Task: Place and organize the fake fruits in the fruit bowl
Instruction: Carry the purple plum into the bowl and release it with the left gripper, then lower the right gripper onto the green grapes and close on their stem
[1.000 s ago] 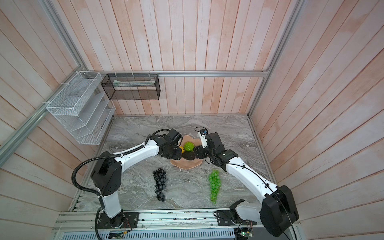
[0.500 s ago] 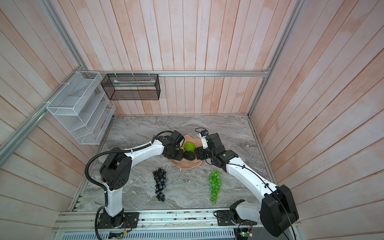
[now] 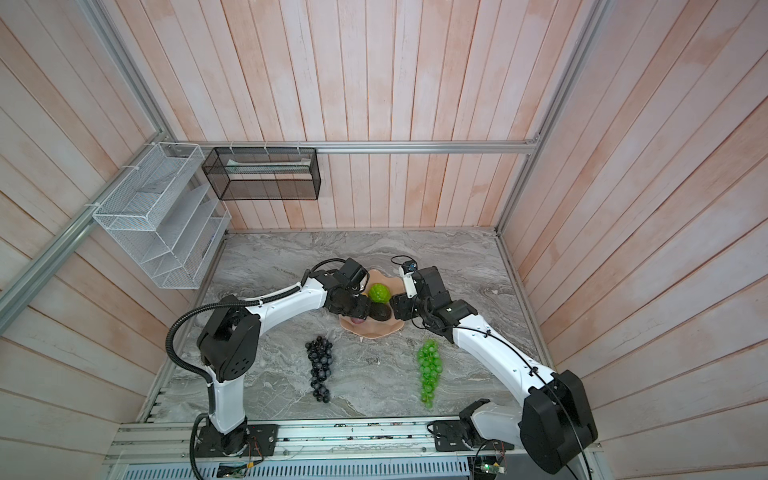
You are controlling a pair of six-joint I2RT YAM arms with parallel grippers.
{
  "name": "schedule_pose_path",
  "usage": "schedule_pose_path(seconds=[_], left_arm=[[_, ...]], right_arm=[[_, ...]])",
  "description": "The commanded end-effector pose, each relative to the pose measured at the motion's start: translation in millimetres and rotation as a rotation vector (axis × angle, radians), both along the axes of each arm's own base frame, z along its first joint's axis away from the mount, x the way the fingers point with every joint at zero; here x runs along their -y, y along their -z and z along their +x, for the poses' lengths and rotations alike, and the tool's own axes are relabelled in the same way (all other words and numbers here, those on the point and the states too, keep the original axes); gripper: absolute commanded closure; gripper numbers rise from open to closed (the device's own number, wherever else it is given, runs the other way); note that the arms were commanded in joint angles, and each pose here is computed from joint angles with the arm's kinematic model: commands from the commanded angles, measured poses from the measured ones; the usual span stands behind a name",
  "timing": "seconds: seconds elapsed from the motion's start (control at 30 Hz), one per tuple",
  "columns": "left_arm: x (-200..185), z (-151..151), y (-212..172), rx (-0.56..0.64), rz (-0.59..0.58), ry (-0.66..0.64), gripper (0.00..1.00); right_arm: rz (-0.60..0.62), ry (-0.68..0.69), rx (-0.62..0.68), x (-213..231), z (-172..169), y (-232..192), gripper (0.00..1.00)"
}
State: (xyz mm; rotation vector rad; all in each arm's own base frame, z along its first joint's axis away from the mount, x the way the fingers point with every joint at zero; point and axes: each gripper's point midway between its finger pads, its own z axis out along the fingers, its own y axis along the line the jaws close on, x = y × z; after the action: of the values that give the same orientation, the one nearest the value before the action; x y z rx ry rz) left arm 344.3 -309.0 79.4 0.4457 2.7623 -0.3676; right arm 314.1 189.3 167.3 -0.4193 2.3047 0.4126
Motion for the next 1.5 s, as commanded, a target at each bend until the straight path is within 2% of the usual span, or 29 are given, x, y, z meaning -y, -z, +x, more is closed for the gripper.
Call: schedule_pose_path(seconds=[0.0,0.37,0.53,0.63,0.77,0.9,1.17,1.3,1.47], left_arm=[[-2,0,-40,0.068,-0.046,0.007,0.28],[-24,-24,-88,0.174,-0.147,-0.02,0.26],[-35,-29,-101,0.233,-0.187,-0.053,0.25],[-35,-30,-107,0.257,-0.222,-0.06,0.25],[-37,-29,-111,0.28,-0.241,-0.051,0.24],[-38,-31,-110,0.285,-0.248,-0.032,0.24],[-48,-32,-109,0.322,-0.257,-0.032,0.24],[-56,-31,-109,0.325,-0.267,-0.052,0.24],[-61,-30,-108,0.32,-0.269,-0.071,0.24]], right_arm=[[0.021,0.013,-0.012,5,-10,-3,0.27],[0.112,0.18,-0.119,36,-43,16,0.28],[0.199,0.344,-0.173,67,-62,27,0.28],[0.258,0.456,-0.153,84,-65,16,0.27],[0.365,0.605,-0.194,106,-69,17,0.26],[0.398,0.713,-0.258,118,-84,30,0.24],[0.441,0.744,-0.476,105,-114,66,0.25],[0.408,0.766,-0.474,110,-113,75,0.26],[0.396,0.71,-0.462,102,-99,83,0.3]])
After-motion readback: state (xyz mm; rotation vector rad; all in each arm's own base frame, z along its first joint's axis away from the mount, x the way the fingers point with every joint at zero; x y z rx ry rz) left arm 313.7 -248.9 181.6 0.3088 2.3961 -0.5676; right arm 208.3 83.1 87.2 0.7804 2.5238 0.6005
